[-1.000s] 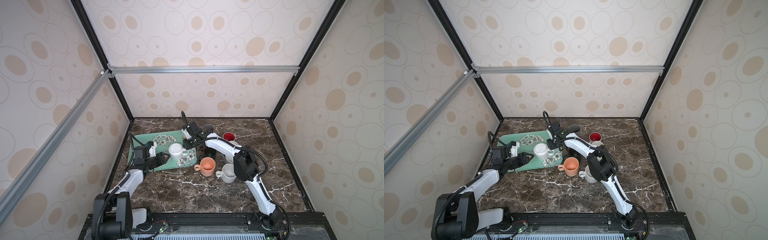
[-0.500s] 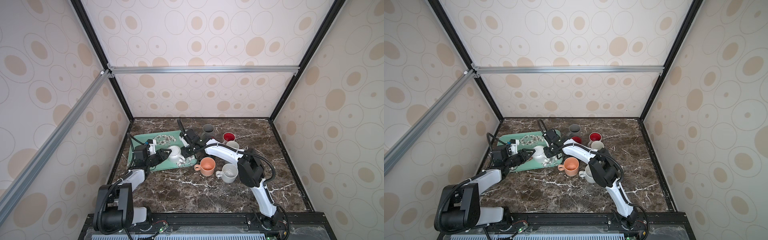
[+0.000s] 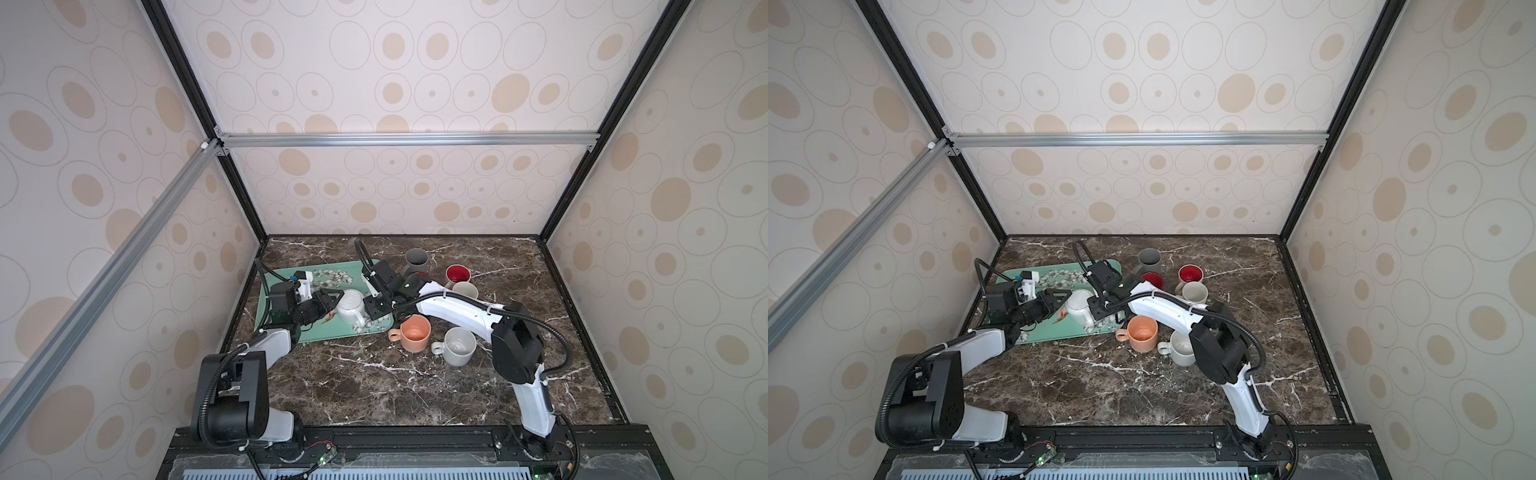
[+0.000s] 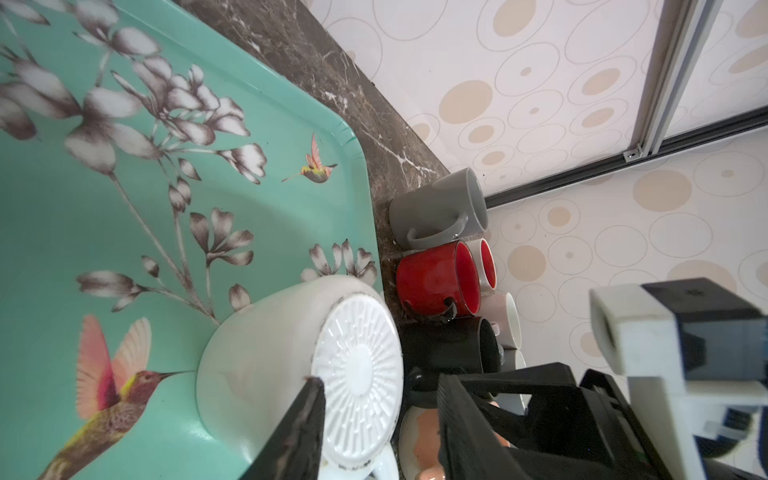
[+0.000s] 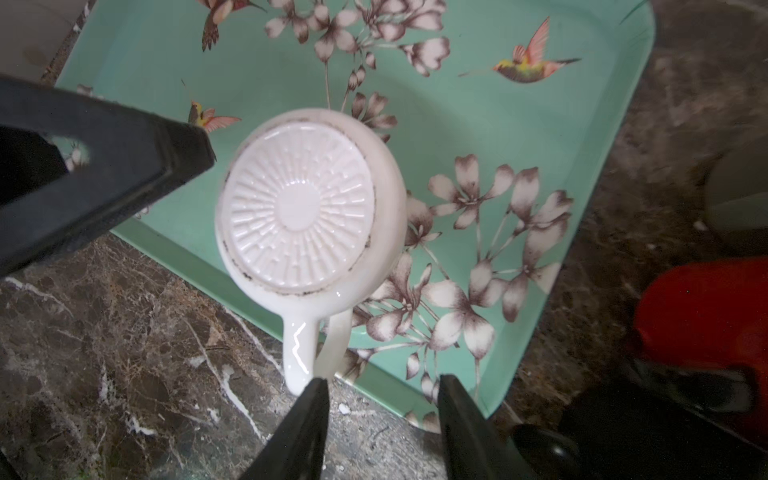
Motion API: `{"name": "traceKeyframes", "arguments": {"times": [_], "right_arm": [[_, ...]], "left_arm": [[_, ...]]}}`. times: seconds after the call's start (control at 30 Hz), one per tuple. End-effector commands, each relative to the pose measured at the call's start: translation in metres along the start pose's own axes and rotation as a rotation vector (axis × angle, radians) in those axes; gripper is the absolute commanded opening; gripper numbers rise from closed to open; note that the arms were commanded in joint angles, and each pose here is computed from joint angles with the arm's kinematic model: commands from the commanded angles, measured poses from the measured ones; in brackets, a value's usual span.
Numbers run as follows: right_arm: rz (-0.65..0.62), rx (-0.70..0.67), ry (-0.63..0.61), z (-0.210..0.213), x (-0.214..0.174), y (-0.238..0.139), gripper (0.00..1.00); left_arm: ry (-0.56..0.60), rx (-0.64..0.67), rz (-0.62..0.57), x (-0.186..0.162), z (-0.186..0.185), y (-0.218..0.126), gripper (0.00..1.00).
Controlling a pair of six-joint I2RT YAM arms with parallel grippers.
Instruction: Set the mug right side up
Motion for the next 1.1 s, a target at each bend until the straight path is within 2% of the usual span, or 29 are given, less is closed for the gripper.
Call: {"name": "traceKeyframes", "arguments": {"times": [0.0,0.17,0.63,0.7,0.93,1.07], "right_arm": [[-0.047,-0.04,-0.051,0.021,-0.006,-0.021,0.49],[-0.008,-0.042,-0.072,0.039,-0.018,-0.003,0.51],[0.081,-0.127,-0.088,0.044,-0.019,0.046,0.51],[0.079,-0.128,-0.09,0.043,-0.02,0.05,0.49],[0.058,-0.125,-0.113,0.045,-0.017,0.053,0.29],[0.055,-0.127,-0.122,0.045,-0.014,0.055,0.27]], "left_arm": [[0.072,0.023,-0.045,0.016,-0.009,-0.012,0.47],[0.094,0.061,-0.061,0.016,-0.008,-0.025,0.49],[0.132,0.118,-0.065,0.007,-0.01,-0.047,0.52],[0.133,0.119,-0.063,0.005,-0.009,-0.047,0.52],[0.142,0.12,-0.061,0.004,-0.01,-0.048,0.52],[0.146,0.123,-0.063,0.004,-0.01,-0.049,0.52]]}}
Point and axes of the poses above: each gripper's point midway between its finger pads, its own y axis out along the fingers, its own z axis along the line the jaws close on, x = y × z, the point moved 9 cm from there along -y, back along the fingers, and after that the axes turned 12 degrees about y, right-handed, at the moved point
